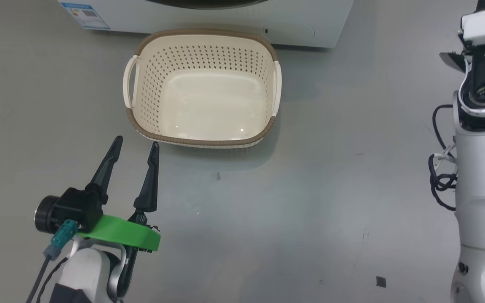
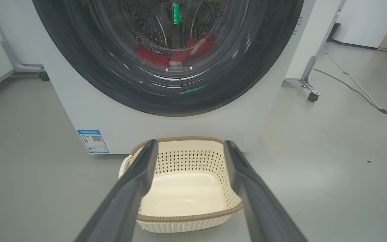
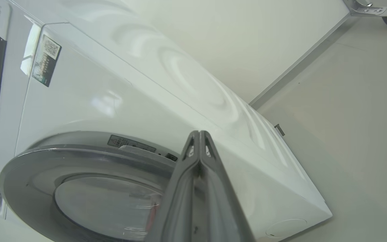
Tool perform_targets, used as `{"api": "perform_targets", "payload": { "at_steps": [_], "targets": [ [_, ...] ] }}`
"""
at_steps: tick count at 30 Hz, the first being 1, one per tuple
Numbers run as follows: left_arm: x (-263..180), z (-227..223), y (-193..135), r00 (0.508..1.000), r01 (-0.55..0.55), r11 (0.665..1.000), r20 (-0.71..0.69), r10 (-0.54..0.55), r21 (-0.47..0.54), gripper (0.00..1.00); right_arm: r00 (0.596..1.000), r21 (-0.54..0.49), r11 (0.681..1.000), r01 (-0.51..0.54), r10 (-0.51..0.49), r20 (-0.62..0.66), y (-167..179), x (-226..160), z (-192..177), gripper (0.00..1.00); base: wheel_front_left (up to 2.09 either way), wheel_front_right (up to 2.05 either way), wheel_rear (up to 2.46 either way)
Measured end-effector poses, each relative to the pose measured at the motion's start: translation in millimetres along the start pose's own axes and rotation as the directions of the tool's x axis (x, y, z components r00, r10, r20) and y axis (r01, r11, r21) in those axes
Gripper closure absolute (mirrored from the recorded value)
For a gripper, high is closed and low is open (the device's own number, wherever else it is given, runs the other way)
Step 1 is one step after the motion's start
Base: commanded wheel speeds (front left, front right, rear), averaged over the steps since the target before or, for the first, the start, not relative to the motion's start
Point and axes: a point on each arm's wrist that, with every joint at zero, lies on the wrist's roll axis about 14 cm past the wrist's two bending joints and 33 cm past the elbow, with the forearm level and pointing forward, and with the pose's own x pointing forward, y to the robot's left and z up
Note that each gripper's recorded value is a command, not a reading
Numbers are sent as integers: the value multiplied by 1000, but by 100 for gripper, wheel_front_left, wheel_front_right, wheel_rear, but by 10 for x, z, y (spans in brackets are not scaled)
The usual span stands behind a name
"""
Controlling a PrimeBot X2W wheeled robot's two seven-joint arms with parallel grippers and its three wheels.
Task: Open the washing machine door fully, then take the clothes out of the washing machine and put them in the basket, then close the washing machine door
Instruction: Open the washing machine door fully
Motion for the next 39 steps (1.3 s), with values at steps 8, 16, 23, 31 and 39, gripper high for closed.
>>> {"api": "perform_targets", "payload": {
  "at_steps": [8,16,23,31,39],
  "targets": [
    [96,-107,48,1000,-9,1000,-24,8,-25,0,996,6,1000,-25,25,-84,20,388,-181,100,0,0,0],
    [143,-241,120,998,-25,999,-60,23,-33,0,986,96,993,-65,79,-148,178,719,-363,100,0,0,0],
    [126,-290,155,996,-38,998,-77,34,-43,0,975,132,989,-70,96,-199,219,907,-528,100,0,0,0],
    [91,-318,232,994,-62,997,-90,58,-43,0,952,196,978,-66,121,-281,341,1045,-797,100,0,0,0],
    [52,-341,282,992,-81,996,-101,76,-47,0,933,264,961,-80,165,-319,539,1146,-870,100,0,0,0]
  ]
}}
